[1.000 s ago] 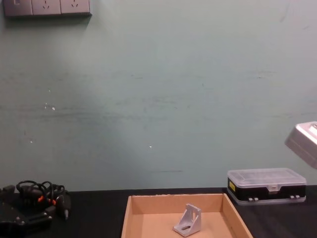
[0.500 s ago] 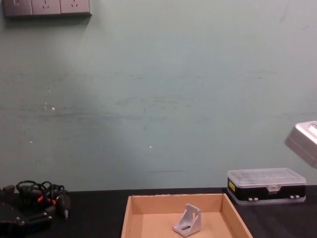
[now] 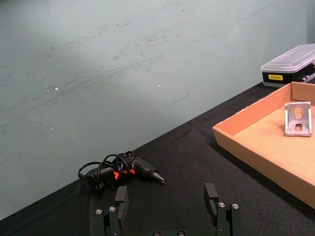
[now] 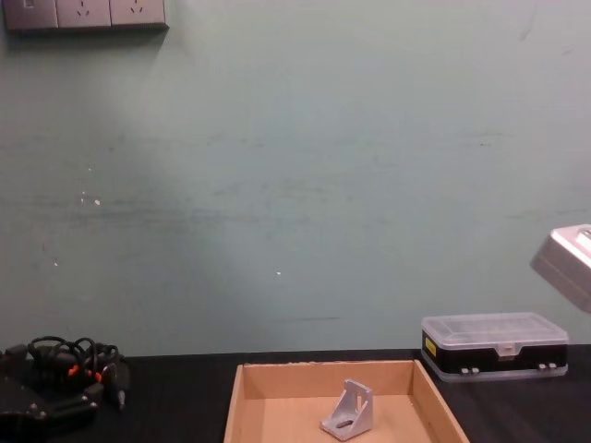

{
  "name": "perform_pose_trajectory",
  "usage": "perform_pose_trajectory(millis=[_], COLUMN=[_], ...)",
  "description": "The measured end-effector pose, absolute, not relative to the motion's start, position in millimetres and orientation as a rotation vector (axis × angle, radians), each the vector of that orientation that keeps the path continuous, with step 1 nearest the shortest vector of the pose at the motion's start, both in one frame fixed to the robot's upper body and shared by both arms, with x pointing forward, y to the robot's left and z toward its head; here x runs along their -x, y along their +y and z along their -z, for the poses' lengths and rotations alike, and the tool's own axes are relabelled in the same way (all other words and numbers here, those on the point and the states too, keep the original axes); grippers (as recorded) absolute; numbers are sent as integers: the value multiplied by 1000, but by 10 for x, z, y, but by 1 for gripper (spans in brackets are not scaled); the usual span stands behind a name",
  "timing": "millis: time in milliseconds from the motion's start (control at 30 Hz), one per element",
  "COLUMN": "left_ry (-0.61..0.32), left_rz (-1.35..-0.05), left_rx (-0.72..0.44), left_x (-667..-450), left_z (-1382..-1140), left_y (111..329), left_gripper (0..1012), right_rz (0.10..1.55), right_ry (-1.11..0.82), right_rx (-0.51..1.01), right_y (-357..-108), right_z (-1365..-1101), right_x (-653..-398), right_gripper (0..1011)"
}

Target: Use one hand to pick up the angle iron from the table and place it into the box.

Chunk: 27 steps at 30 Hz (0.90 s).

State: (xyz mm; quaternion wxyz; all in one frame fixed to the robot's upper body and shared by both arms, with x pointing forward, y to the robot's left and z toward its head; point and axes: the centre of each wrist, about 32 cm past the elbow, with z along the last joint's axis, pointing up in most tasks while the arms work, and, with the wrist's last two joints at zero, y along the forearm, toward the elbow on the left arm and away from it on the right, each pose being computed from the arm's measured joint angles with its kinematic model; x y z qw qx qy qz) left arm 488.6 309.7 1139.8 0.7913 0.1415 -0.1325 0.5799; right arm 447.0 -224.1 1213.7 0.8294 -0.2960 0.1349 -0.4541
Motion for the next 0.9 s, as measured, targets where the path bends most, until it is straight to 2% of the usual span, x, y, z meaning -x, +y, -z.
perform_pose_trajectory(millis=[33, 167, 267, 667, 900], left_ry=[-285, -285, -285, -285, -285], left_rz=[-1248, -1248, -1248, -1248, -1248], left_rx=[-304, -304, -304, -304, -304], left_x=[-4886, -4886, -4886, -4886, -4886], left_z=[-11398, -11398, -11398, -11398, -11398], left_y=[3097, 3097, 3097, 3097, 3097], left_gripper=[1011, 1011, 1011, 1011, 1011], right_rz=[964, 964, 964, 967, 982], right_ry=[286, 286, 286, 265, 148], right_rx=[628, 628, 628, 605, 536], right_y=[-2241, -2241, -2241, -2238, -2174], right_z=[-12137, -12137, -12137, -12164, -12373], right_x=[-4470, -4470, -4470, -4473, -4536], right_gripper=[242, 125, 71, 71, 71])
